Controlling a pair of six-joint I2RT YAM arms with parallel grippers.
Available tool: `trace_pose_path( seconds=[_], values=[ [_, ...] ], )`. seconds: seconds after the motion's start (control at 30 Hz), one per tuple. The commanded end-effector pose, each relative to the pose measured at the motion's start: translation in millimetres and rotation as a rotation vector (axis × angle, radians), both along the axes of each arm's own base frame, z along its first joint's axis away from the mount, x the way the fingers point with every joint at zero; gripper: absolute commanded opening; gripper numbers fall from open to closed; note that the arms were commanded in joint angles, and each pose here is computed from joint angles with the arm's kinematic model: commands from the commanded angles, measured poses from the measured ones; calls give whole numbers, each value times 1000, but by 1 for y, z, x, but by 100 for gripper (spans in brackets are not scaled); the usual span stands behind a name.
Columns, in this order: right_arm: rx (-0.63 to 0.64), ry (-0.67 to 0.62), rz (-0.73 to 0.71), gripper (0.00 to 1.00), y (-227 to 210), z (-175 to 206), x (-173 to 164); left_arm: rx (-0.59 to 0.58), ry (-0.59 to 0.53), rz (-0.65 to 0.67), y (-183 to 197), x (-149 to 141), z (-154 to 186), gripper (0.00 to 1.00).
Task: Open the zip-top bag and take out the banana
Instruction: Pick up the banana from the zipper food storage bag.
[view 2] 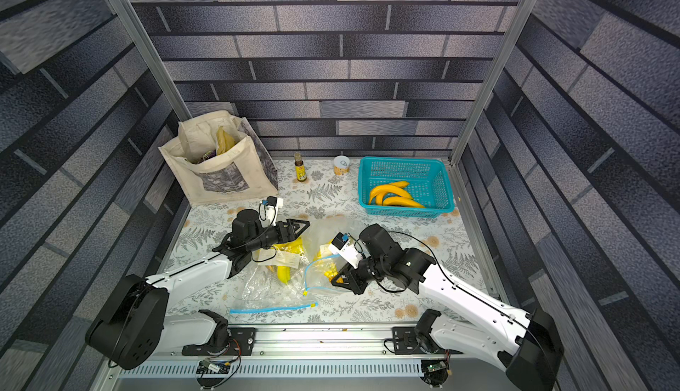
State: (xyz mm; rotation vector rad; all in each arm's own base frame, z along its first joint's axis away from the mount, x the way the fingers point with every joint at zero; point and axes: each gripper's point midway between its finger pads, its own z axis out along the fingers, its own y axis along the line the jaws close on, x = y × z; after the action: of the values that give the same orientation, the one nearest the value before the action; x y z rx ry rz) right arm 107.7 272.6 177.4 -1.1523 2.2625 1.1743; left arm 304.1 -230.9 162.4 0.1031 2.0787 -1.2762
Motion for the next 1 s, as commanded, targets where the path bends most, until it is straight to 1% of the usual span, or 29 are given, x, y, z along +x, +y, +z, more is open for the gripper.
trace_pose_path(
  seconds=[0.0,0.03,0.1,0.17,0.2,0.27,0.43,0.5,0.57,0.6,0.67,0.7,0.77,0.8,0.83,0.87,0.93,0.97],
  values=[
    [31,-55,6,0,3,14,6,-60,-39,-31,-10,1,17,80],
    [32,-54,7,0,3,14,6,-57,-39,-33,-11,0,17,79],
    [29,-56,6,0,3,14,7,-51,-38,-35,-14,-1,15,72],
    [28,-62,3,0,3,13,8,-53,-38,-45,-19,-1,15,60],
    [29,-64,1,0,3,12,9,-55,-36,-54,-22,-2,15,56],
    [32,-78,-5,0,4,13,11,-61,-34,-78,-31,-3,14,54],
    [16,-102,-25,0,0,11,15,-100,-19,-87,-38,-2,11,35],
    [14,-112,-35,0,-2,10,16,-104,-6,-89,-39,-2,8,25],
    [11,-119,-47,0,-4,9,17,-105,3,-93,-41,-1,6,7],
    [7,-118,-50,0,-5,8,17,-101,7,-84,-40,1,4,0],
    [0,-104,-51,0,-6,6,15,-72,4,-41,-35,8,-2,0],
    [4,-95,-49,0,-6,7,14,-31,7,-3,-30,14,-7,0],
    [11,-72,-42,0,-5,8,9,99,21,97,-14,28,-22,0],
    [18,-55,-36,0,-5,10,7,150,1,135,-6,35,-22,0],
    [18,-42,-32,0,-5,11,5,177,-8,164,0,41,-20,0],
    [17,-33,-26,0,-6,12,3,165,-23,170,2,45,-14,0],
    [-2,-33,-24,0,-8,8,2,95,-48,117,-7,46,6,0],
    [-5,-38,-26,0,-9,7,2,89,-60,101,-12,44,11,0]
  ],
)
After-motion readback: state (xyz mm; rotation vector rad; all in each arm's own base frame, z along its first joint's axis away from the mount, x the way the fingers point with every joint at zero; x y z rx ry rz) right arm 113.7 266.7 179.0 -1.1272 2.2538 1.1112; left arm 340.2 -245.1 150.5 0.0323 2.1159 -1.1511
